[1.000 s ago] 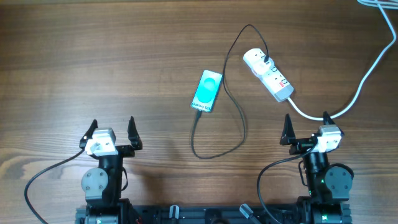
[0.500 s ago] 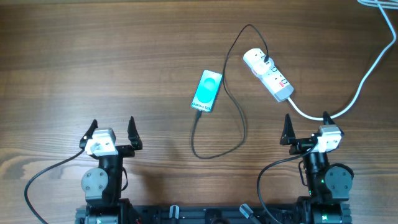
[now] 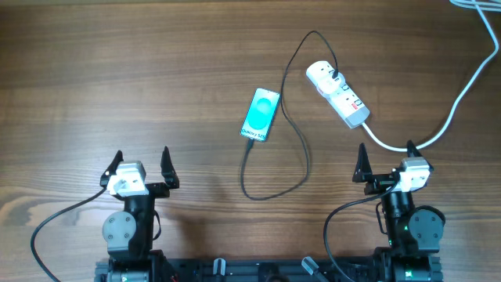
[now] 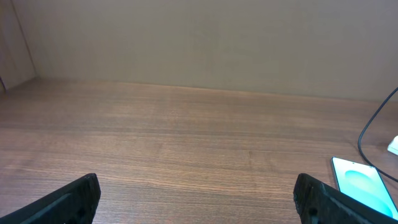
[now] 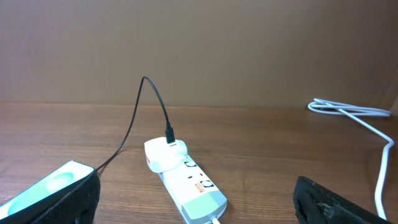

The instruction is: Plug charger to phone and switch on socket

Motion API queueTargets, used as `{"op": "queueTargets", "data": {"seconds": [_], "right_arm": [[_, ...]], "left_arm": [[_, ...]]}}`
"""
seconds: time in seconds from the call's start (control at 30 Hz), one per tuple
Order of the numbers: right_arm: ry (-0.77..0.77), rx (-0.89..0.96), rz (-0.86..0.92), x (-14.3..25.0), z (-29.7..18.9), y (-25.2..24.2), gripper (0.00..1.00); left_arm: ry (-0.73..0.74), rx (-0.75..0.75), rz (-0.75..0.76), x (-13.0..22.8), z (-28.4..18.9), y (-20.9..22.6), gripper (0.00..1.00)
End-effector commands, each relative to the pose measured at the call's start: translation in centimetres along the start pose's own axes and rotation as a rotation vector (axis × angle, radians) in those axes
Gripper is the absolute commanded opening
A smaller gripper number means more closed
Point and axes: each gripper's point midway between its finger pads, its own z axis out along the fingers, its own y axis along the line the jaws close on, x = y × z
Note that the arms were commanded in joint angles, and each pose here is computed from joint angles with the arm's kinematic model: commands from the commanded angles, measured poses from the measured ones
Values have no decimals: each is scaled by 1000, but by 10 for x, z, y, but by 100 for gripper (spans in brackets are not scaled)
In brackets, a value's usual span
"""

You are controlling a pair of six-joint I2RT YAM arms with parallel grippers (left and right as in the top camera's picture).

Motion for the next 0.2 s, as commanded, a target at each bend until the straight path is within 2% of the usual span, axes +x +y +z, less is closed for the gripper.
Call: {"op": "queueTargets", "data": {"seconds": [0.0, 0.17], "right_arm": [[-10, 11, -3, -2, 0, -1, 100], [-10, 11, -3, -2, 0, -1, 100]], "left_arm": [[-2, 4, 18, 1, 0, 0, 100], [-2, 4, 18, 1, 0, 0, 100]]}}
